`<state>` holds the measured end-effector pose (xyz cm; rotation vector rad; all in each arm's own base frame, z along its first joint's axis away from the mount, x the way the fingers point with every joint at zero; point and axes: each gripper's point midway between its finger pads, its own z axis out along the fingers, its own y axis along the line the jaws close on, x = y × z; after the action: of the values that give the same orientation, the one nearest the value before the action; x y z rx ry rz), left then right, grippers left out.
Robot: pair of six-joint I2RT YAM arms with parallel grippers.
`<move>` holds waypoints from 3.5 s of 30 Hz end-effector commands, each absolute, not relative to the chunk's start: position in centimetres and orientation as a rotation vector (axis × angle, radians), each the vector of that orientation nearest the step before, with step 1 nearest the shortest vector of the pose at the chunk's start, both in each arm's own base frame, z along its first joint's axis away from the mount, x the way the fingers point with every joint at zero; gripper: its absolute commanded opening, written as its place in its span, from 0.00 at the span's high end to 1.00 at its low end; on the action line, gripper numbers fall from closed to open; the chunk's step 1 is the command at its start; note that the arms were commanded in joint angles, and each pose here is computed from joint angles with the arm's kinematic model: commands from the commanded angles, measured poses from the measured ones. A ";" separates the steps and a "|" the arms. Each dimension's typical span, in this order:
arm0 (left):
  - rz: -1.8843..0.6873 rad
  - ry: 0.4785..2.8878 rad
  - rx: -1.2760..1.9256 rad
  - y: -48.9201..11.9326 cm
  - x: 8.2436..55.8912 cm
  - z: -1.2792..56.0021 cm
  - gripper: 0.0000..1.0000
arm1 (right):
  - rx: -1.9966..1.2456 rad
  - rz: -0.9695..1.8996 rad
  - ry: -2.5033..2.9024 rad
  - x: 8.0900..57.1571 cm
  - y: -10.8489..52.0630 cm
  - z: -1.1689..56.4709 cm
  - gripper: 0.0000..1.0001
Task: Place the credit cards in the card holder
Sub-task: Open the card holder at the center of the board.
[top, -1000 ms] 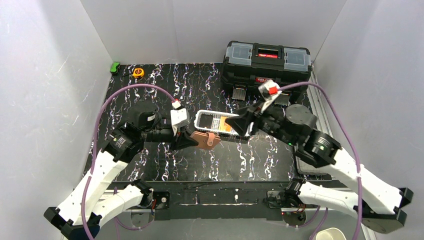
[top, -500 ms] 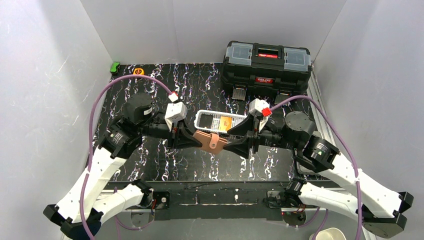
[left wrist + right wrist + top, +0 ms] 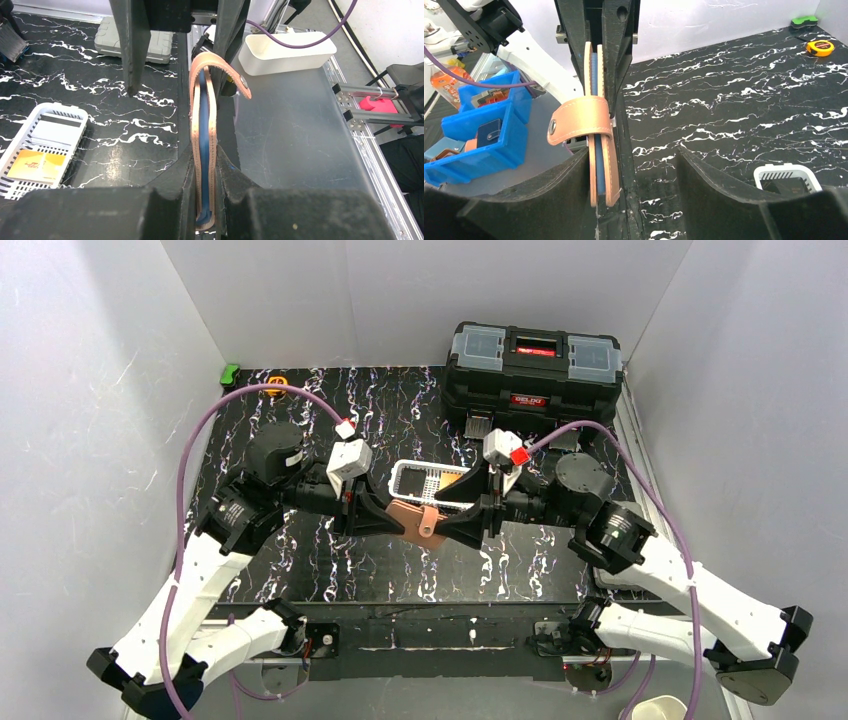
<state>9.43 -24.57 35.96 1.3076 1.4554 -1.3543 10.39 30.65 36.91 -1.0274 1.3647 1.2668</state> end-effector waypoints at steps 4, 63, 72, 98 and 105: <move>-1.422 1.369 1.333 -24.6 8.1 38.5 1.00 | -0.997 1.284 1.171 10.7 31.9 41.8 0.32; -1.281 1.388 1.383 -23.4 8.1 35.0 0.22 | -0.867 1.450 1.175 9.9 31.6 44.9 0.99; -1.254 1.422 1.346 -23.5 9.0 34.4 0.04 | -0.929 1.442 1.289 9.6 31.6 42.1 0.99; -1.113 1.644 1.205 -23.8 13.1 28.5 1.00 | -0.926 1.568 1.393 10.7 35.2 39.1 0.78; -1.175 1.626 1.237 -23.6 11.5 28.3 1.00 | -0.988 1.465 1.462 10.8 33.2 36.5 0.34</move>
<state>12.88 -23.75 27.78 1.2124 1.6593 -1.1246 11.29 34.80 36.29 -0.9419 1.5035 1.5145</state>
